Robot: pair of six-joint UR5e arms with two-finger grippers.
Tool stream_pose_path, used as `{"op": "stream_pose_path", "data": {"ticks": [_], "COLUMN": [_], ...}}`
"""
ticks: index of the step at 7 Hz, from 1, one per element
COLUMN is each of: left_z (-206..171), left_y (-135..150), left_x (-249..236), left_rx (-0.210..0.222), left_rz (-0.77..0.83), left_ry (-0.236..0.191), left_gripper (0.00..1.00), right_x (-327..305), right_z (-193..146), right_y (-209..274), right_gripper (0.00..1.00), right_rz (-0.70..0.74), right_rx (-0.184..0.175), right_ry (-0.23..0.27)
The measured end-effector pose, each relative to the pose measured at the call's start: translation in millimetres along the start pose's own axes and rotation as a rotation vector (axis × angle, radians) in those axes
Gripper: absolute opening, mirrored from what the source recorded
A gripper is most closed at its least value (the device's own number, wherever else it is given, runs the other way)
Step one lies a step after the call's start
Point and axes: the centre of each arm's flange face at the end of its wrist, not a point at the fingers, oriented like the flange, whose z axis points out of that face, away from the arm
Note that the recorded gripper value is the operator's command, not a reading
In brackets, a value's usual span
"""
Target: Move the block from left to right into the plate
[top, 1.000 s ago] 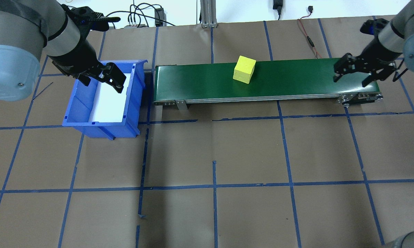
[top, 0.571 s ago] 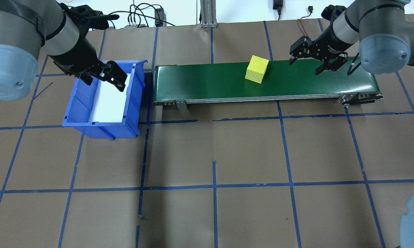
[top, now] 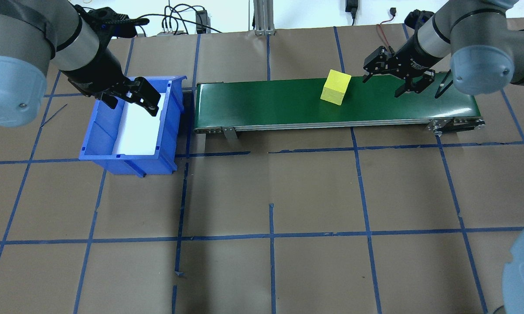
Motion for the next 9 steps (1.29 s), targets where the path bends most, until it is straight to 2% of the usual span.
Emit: {"op": "stream_pose_path", "data": {"ticks": [4,7,9], "left_z": [-0.1,-0.5,-0.1], "left_y": [0.2,3.3,3.9], "left_x": [1.8,5.5,4.0], "left_rx": [0.001,-0.002,-0.003], "left_rz": [0.004,0.010,0.007], "left_ry": [0.001,-0.001,0.000], "left_gripper": [1.00,1.00,1.00], "right_x": [-1.7,2.6,7.0], "right_z": [1.1,10.7,15.7], "right_y": [-24.5,-32.5,-37.8], "right_gripper": [1.00,1.00,1.00], "right_rz": [0.035,0.059,0.056], "right_rx": [0.030,0.031,0.048], "right_ry": [-0.006,-0.009,-0.006]}}
